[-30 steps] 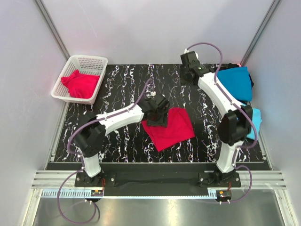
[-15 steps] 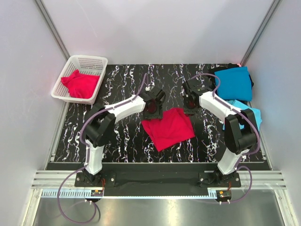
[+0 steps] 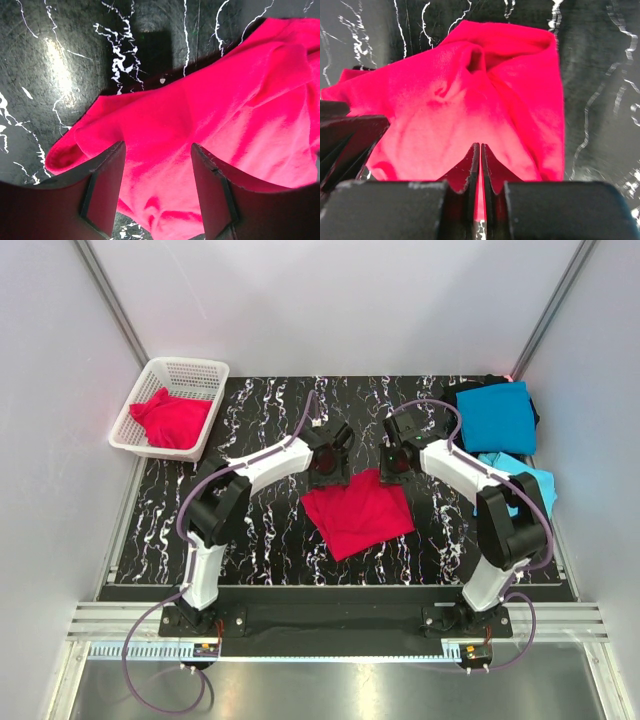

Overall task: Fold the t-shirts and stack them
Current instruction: Fold the tshirt

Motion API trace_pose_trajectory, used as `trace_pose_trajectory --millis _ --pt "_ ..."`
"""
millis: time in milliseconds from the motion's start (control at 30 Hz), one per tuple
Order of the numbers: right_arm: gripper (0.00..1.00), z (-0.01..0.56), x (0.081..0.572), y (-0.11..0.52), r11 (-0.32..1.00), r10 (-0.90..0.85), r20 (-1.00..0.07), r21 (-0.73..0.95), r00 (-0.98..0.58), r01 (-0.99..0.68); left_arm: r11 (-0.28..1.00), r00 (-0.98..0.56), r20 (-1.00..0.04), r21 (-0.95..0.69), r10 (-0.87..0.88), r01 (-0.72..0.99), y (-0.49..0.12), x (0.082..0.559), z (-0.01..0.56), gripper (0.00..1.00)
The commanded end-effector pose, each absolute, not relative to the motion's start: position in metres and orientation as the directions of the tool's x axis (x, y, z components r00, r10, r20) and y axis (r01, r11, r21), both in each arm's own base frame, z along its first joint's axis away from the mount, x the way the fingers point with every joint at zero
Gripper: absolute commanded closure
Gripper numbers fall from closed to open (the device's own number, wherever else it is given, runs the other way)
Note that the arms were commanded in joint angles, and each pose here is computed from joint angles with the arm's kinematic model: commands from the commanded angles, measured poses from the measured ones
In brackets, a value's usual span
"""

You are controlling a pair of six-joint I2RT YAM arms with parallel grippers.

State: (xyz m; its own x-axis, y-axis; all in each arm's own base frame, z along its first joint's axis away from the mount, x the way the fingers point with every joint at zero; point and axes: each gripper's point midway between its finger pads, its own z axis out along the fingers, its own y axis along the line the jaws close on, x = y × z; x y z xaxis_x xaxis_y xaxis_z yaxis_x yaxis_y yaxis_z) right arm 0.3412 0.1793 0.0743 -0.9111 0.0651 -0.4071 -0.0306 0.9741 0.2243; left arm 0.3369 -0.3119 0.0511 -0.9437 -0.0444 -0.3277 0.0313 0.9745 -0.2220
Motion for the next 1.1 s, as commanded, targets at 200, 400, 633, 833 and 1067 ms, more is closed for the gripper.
trace_pose_trajectory --millis 200,400,633,833,1067 --pt "0.91 0.052 0.353 0.199 0.965 0.031 -0.386 0.252 -0.922 -0.073 0.962 -0.926 -0.373 -0.269 -0.053 0.054 -0.318 0.353 0.076 0.40" --pt "0.91 0.040 0.351 0.188 0.978 0.030 -0.378 0.201 -0.925 -0.050 0.978 -0.939 -0.340 -0.207 -0.057 0.016 -0.303 0.352 0.047 0.40" --pt "0.91 0.025 0.333 0.170 0.990 0.050 -0.344 0.140 -0.938 0.002 0.991 -0.961 -0.271 -0.127 -0.062 -0.028 -0.288 0.345 0.006 0.40" --pt "0.92 0.003 0.315 0.158 0.995 0.058 -0.290 0.091 -0.955 0.033 0.997 -0.966 -0.249 -0.057 -0.068 -0.056 -0.277 0.342 -0.014 0.41" --pt "0.95 -0.014 0.296 0.133 0.994 0.100 -0.265 -0.011 -0.959 0.107 0.997 -0.965 -0.250 0.009 -0.077 -0.082 -0.260 0.342 -0.015 0.41"
